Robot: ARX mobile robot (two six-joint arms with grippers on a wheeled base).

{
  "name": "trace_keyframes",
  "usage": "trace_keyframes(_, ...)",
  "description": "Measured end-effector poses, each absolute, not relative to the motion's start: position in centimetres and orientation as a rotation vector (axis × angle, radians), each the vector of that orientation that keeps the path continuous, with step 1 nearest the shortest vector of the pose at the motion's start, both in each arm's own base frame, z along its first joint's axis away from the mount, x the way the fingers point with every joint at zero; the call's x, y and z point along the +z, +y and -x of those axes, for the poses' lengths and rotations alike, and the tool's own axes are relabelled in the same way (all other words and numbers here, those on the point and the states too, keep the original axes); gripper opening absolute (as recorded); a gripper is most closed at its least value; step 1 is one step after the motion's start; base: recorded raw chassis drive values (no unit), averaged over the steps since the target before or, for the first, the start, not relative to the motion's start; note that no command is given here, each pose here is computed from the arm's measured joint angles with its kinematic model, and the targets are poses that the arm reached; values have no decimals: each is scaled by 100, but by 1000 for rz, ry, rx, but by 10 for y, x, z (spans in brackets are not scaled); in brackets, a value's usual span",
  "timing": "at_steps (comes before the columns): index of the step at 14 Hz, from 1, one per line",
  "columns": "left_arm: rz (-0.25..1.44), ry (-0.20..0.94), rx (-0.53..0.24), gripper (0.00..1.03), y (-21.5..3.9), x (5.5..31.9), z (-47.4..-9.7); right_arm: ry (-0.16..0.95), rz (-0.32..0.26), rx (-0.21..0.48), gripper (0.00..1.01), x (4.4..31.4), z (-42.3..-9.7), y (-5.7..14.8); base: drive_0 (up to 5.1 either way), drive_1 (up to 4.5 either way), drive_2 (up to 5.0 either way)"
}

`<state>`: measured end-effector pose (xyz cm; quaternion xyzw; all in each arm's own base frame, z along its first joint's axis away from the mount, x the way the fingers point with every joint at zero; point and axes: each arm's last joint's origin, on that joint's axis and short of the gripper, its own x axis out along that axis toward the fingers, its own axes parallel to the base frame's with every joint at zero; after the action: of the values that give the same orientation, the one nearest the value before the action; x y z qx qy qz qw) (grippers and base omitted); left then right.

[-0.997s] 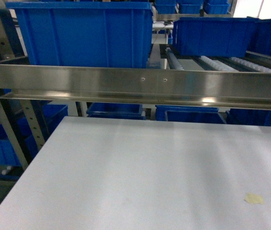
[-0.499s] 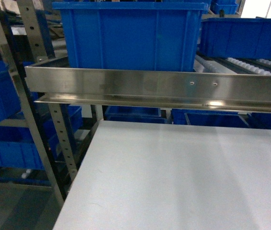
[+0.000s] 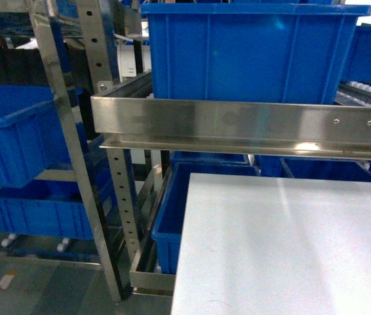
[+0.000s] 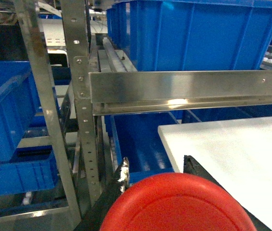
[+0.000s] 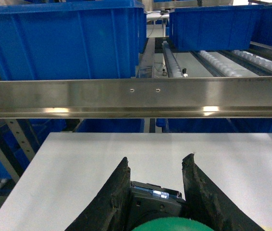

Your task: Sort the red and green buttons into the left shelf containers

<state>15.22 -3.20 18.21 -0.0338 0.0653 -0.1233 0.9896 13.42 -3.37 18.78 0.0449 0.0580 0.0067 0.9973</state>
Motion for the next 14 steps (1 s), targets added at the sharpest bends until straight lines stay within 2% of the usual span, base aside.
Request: trace_keyframes(14,69,132,-248,27,-32,182,-152,116,-90,13,29,188,-134,-34,-490,256,256)
